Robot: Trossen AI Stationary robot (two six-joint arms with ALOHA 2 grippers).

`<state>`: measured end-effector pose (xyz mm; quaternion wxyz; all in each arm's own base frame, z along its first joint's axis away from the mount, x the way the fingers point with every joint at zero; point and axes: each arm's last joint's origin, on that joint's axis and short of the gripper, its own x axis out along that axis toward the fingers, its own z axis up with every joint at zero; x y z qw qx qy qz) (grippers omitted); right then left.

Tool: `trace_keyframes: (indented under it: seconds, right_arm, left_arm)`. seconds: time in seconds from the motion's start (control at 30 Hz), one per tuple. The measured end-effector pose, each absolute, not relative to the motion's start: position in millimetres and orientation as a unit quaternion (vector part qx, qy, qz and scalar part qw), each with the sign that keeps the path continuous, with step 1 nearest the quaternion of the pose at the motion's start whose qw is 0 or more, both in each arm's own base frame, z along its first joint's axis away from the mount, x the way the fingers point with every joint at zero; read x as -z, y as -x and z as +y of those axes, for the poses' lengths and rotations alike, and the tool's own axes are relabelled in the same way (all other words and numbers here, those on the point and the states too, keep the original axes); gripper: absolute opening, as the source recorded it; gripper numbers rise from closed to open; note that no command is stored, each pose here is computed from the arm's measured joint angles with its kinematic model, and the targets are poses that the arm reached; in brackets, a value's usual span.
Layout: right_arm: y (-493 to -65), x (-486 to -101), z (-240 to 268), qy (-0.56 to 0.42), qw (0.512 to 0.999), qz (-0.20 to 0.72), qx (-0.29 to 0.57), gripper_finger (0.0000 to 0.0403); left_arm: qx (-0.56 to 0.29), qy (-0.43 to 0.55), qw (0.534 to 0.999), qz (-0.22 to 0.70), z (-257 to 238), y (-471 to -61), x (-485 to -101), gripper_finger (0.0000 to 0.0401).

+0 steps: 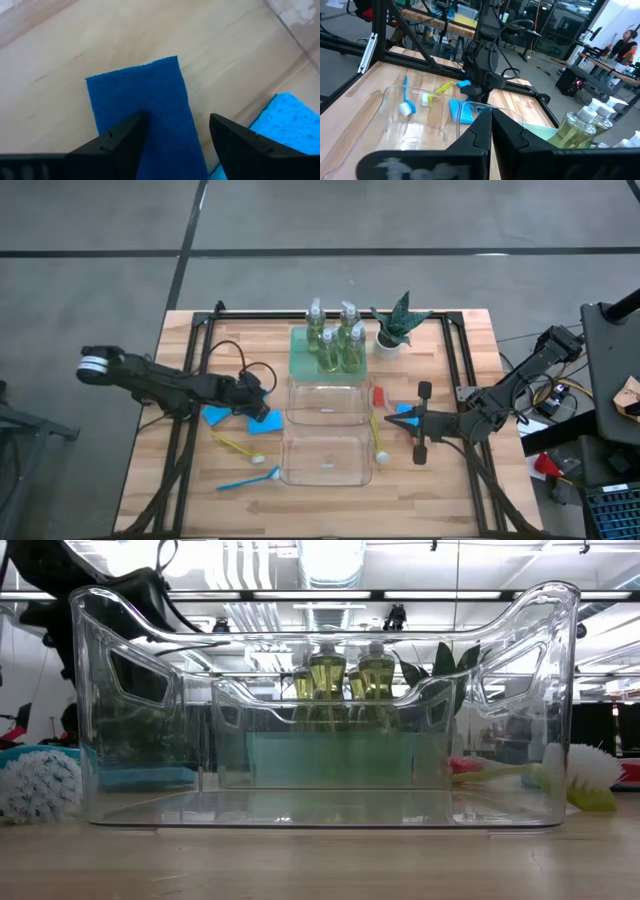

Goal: Pick & Place Kitchen Sink Supplies
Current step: Put the blue sponge into the top transparent bin

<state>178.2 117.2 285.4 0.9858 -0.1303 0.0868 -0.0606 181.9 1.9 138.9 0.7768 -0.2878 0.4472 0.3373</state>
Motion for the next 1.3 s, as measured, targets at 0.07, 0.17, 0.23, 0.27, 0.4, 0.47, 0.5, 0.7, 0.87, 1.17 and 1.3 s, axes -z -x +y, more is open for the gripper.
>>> trace_keyframes:
  seconds: [0.07,0.17,0.23,0.27,0.4,0.47,0.5,0.7,0.87,1.17,1.3]
  right_arm:
    - [-178,-285,117,0.130,0.986,0.087,0.061,0.0008]
    - [-178,-285,117,0.129,0.986,0.087,0.061,0.0009]
    - [-178,-285,117,0.129,0.986,0.087,0.061,0.0008]
    - [-178,-285,117,0.129,0.986,0.087,0.061,0.0008]
    - [-178,-285,117,0.130,0.986,0.088,0.061,0.0008]
    - [-178,-285,117,0.130,0.986,0.088,0.061,0.0008]
    - [-178,-285,117,0.130,0.986,0.088,0.061,0.0008]
    - [-178,-285,117,0.130,0.986,0.088,0.061,0.0008]
    - [-178,-283,117,0.132,0.985,0.090,0.061,0.0008]
    - [-178,-281,117,0.133,0.985,0.092,0.061,0.0008]
    - [-178,-281,117,0.133,0.985,0.092,0.061,0.0008]
  left_arm:
    - [-0.339,0.274,0.774,0.460,2,-183,-135,0.0234]
    - [-0.337,0.247,0.770,0.482,2,-184,-128,0.0233]
    - [-0.332,0.228,0.769,0.496,2,-184,-124,0.0229]
    - [-0.330,0.219,0.769,0.502,2,-185,-122,0.0225]
    - [-0.327,0.202,0.768,0.512,2,-188,-121,0.0183]
    - [-0.320,0.192,0.771,0.516,2,-191,-123,0.0148]
    - [-0.316,0.187,0.773,0.517,2,-193,-124,0.0130]
    - [-0.298,0.158,0.796,0.503,2,-203,-137,0.0023]
    - [-0.277,0.133,0.813,0.495,2,-210,-150,0.0006]
    - [-0.287,0.080,0.810,0.505,3,-218,-179,0.0001]
    - [-0.299,0.058,0.805,0.510,4,-221,-194,0.0001]
